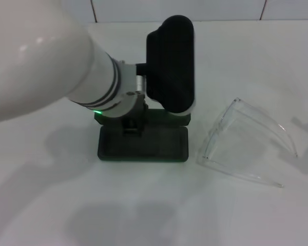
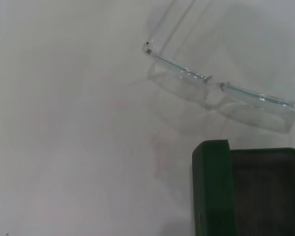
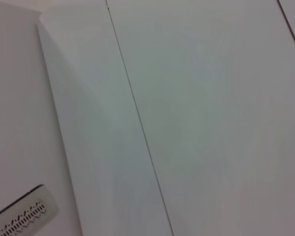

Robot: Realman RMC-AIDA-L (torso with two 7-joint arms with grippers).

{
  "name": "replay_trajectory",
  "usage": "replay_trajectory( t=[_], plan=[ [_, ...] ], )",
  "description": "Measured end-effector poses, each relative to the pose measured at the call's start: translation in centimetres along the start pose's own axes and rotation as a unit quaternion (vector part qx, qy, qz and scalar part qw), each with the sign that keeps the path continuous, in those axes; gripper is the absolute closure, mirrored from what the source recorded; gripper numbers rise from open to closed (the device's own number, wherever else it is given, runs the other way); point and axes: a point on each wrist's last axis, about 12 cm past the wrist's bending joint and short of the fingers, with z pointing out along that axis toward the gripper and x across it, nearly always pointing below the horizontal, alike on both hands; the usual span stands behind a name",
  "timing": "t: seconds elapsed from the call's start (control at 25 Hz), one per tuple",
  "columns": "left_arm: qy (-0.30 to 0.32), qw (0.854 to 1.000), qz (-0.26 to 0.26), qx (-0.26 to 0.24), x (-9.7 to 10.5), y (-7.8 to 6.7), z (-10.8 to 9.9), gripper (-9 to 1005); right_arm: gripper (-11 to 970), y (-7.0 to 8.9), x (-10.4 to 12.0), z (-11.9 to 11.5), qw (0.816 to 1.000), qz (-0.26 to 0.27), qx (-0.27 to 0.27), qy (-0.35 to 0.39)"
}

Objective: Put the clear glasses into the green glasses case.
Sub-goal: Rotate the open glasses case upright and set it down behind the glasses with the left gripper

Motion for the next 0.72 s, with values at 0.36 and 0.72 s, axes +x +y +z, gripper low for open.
replay_trajectory(
  t=[0.36,0.72],
  plan=[
    [-0.002,1.0,-0.02,-0.009,-1.7,0.5,1.1,795,103,0.1,0.2,-0.2,1.0,-0.001,0.004,0.001],
    [-0.029,1.0,-0.008,-0.004,-3.6,0.3,1.1,795,104,0.3,0.4,-0.2,1.0,-0.004,0.006,0.0]
  ],
)
